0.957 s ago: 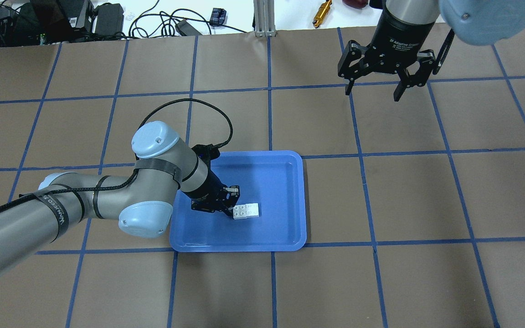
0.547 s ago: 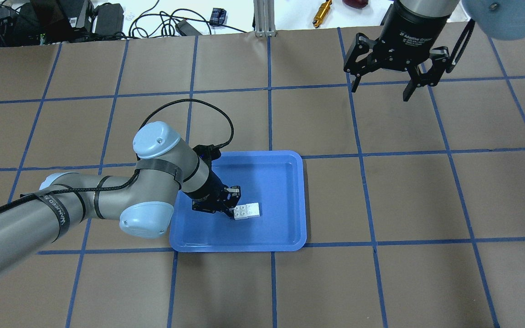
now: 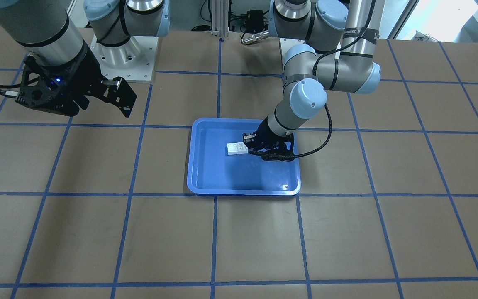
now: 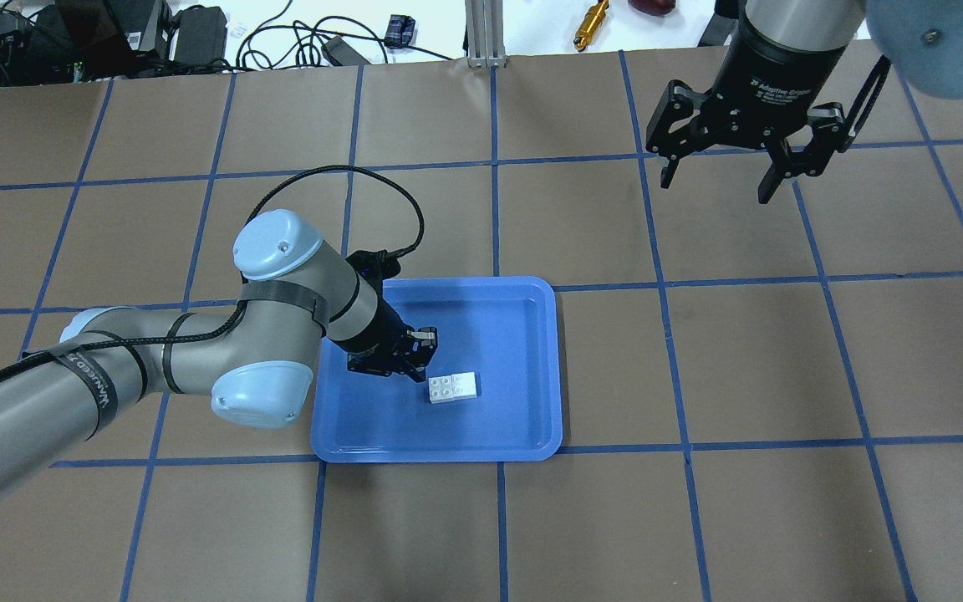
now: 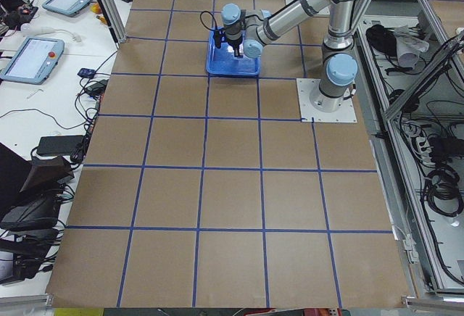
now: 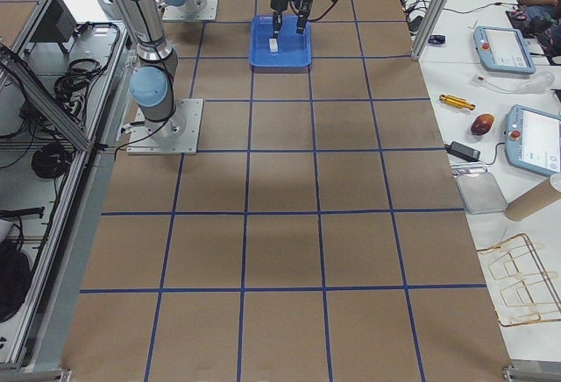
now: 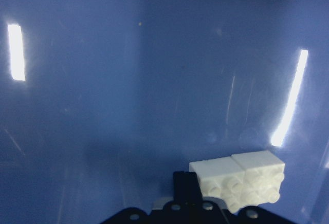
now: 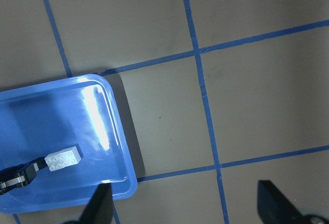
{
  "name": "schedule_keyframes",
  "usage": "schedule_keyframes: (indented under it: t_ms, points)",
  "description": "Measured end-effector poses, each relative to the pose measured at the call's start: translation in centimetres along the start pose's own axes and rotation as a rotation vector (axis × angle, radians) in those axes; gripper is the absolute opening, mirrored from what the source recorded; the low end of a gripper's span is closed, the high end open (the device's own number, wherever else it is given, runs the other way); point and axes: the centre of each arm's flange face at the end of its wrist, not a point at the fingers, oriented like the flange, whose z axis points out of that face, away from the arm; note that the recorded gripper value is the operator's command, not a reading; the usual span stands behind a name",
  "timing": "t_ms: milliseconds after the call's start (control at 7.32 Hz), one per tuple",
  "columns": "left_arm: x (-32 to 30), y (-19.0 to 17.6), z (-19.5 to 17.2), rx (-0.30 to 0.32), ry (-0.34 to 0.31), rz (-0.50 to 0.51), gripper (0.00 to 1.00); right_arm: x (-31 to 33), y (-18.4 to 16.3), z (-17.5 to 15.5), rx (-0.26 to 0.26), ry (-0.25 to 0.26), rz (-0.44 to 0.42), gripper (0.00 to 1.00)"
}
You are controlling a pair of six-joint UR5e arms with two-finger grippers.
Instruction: Assemble white blocks and place on blue tray
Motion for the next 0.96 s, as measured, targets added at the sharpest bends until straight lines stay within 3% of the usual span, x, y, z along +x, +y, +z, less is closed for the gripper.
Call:
schedule_keyframes:
  t_ms: [410, 957]
  points:
    - [-0.6, -1.8, -3.6, 0.041, -0.046, 0.011, 0.0, 0.5, 0.9, -0.4, 0.013, 0.008, 0.005, 1.0]
    - [-1.1, -4.3, -13.1, 0.007, -0.167, 0.053, 0.0, 0.9, 1.3, -0.9, 0.03, 0.031, 0.002, 1.0]
